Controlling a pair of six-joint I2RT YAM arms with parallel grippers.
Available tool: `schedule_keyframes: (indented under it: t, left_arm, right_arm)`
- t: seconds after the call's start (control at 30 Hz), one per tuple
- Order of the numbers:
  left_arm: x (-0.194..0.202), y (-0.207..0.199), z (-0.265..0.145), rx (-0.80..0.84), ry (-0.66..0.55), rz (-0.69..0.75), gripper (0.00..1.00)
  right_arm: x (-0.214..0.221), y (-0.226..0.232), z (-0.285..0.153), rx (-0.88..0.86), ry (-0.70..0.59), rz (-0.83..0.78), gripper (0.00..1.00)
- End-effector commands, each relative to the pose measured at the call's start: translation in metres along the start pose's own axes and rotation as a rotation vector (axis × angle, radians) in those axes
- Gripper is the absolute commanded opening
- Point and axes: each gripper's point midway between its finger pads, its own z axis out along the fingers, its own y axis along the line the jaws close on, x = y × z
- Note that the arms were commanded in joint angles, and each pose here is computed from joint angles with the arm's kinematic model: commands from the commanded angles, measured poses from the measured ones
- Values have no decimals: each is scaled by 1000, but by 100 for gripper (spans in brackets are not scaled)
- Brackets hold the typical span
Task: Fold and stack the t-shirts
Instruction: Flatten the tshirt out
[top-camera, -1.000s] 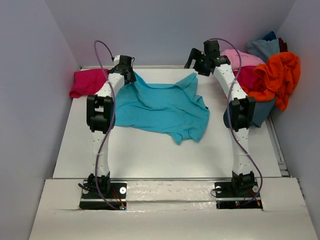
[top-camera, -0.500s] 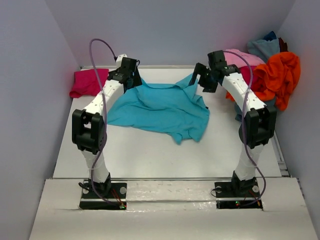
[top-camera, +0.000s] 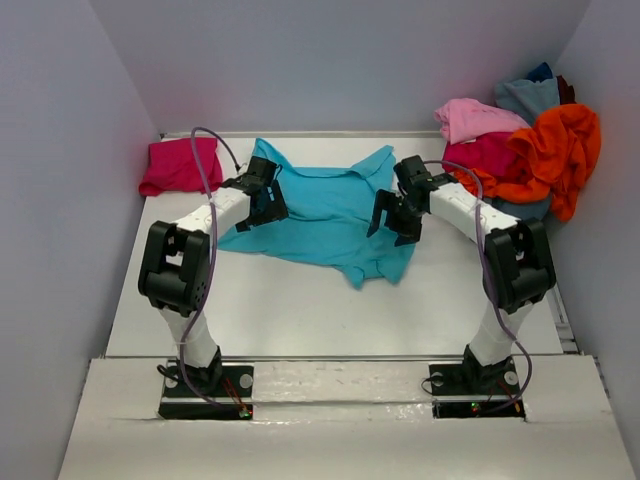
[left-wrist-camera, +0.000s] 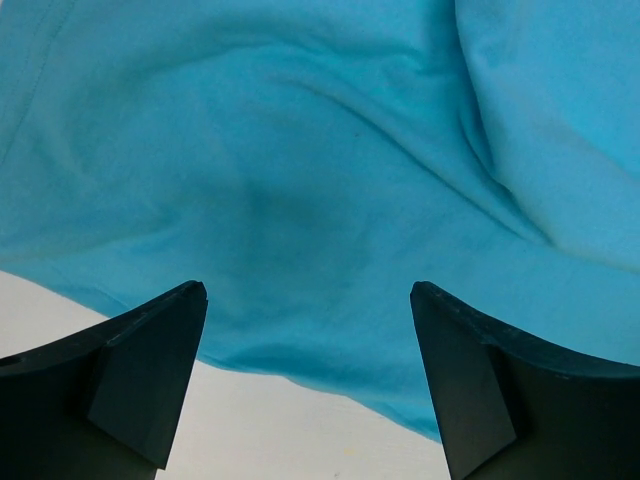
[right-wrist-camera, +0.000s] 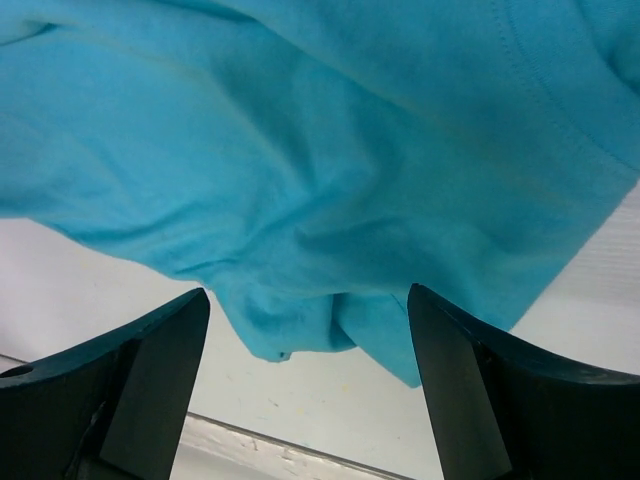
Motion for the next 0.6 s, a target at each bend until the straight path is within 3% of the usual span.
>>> schedule_keyframes:
  t: [0.0, 0.57]
  left_arm:
    - [-3, -13, -6, 51, -5, -41, 95]
    - [34, -24, 22, 81, 143, -92, 93]
  right_arm:
    - [9, 27, -4, -80, -15, -30, 85]
    - [46, 25, 27, -98, 131, -35, 78]
